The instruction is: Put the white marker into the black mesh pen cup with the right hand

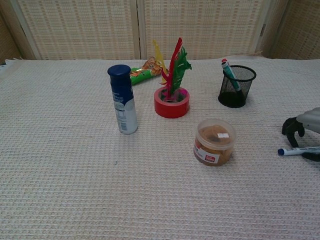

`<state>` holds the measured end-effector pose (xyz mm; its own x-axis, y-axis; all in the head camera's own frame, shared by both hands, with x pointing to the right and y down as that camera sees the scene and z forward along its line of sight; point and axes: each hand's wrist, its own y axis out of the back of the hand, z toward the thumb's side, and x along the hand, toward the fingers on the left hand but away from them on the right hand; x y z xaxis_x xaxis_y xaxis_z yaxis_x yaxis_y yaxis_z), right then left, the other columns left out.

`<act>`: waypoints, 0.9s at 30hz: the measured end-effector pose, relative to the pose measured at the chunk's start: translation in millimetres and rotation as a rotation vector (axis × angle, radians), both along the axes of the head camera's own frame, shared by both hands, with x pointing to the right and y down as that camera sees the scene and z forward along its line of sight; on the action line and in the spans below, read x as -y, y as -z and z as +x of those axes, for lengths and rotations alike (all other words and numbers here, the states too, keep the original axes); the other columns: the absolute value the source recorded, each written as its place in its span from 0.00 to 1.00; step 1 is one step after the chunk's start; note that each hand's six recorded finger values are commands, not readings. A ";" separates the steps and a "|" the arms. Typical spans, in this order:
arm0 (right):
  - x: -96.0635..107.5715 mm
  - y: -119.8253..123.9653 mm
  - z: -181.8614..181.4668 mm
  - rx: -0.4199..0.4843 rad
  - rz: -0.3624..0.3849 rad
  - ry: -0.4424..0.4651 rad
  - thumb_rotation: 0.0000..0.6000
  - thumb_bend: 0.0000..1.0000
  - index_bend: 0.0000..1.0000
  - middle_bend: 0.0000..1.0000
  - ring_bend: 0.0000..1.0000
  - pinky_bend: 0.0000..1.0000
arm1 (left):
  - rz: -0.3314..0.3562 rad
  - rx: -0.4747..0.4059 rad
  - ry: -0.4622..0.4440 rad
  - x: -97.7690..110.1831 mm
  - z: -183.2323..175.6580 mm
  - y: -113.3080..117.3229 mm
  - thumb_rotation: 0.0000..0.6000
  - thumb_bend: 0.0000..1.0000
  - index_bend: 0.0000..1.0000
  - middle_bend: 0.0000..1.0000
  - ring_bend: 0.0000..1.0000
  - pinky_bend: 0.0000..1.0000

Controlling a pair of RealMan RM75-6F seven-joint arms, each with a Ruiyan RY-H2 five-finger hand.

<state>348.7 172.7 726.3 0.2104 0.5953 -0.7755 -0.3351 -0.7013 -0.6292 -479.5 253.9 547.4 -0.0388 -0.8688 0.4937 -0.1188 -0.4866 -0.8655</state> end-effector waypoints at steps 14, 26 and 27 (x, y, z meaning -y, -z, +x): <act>28.0 45.9 -11.7 0.154 0.135 -0.072 1.00 0.29 0.56 0.26 0.37 0.30 | 0.004 -0.002 -0.003 0.1 0.9 1.1 1.00 0.42 0.19 0.01 0.00 0.28; 90.5 87.9 -30.2 0.633 0.248 -0.344 1.00 0.34 0.56 0.27 0.42 0.35 | 0.004 0.002 -0.009 -1.0 2.9 1.6 1.00 0.42 0.19 0.01 0.00 0.28; 98.6 90.5 -32.0 0.703 0.259 -0.380 1.00 0.35 0.56 0.27 0.42 0.35 | 0.005 0.002 -0.009 -0.9 2.8 1.8 1.00 0.42 0.19 0.01 0.00 0.28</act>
